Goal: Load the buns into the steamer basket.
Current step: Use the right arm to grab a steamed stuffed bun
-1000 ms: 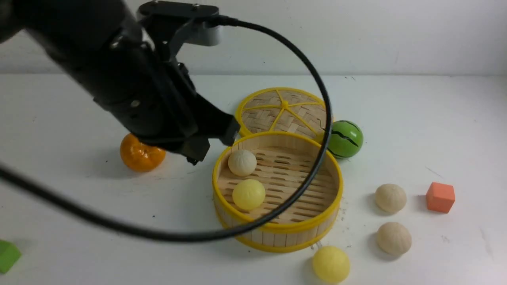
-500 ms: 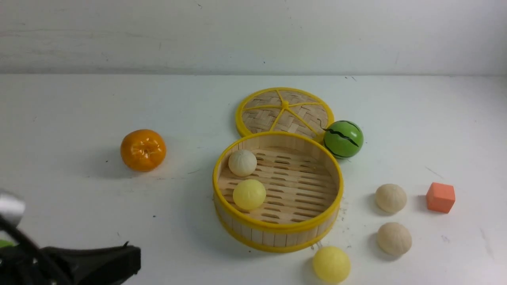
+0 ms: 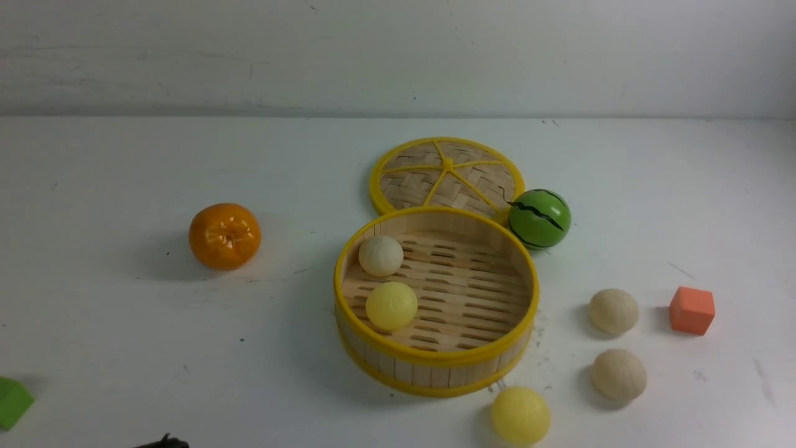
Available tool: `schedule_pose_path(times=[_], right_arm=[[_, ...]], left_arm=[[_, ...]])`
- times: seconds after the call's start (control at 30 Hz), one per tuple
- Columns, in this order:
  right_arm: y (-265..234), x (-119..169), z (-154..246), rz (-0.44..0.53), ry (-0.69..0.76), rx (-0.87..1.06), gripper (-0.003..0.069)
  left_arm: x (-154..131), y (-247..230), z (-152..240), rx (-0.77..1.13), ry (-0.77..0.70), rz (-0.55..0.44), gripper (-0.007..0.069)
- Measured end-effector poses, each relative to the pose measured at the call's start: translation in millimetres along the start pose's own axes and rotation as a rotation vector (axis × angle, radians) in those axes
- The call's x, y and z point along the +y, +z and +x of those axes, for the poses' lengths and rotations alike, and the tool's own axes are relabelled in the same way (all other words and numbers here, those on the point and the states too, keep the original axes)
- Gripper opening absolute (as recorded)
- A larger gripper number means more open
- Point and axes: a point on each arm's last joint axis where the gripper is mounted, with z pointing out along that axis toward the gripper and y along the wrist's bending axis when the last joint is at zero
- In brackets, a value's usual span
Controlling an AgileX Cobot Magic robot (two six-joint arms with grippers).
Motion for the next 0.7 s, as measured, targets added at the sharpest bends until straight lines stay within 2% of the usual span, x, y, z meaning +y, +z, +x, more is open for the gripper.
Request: schedule_pose_path(times=[0.03,0.07,0.1,0.27,0.4,0.43,0.6,0.7], right_arm=[[0,10,-1,0.006,-0.03,0.091,0.0221],[0,15,-4,-0.002,-0.042,0.102,0.0221],[1,32,-8,0.007,-0.127,0.233,0.0218],[29,75,-25,0.093,-0.406,0.721,0.0216],[55,85,-33,0.127,-0.452,0.928,0.0216],[70,87,-34,0.152,-0.437,1.03,0.0216],[95,97,-38,0.15,-0.411,1.13,0.0216],[119,115,-31,0.099,-0.444,1.141,0.0216]], left_arm=[[0,0,1,0.007,-0.003,0.001,-0.0014],[0,0,1,0.007,-0.003,0.001,-0.0014],[0,0,1,0.008,-0.005,0.001,-0.0014],[0,0,1,0.008,-0.007,0.002,-0.0014],[0,0,1,0.008,-0.007,0.002,-0.0014],[0,0,1,0.008,-0.007,0.002,-0.0014],[0,0,1,0.008,-0.007,0.002,-0.0014],[0,0,1,0.008,-0.007,0.002,-0.0014]])
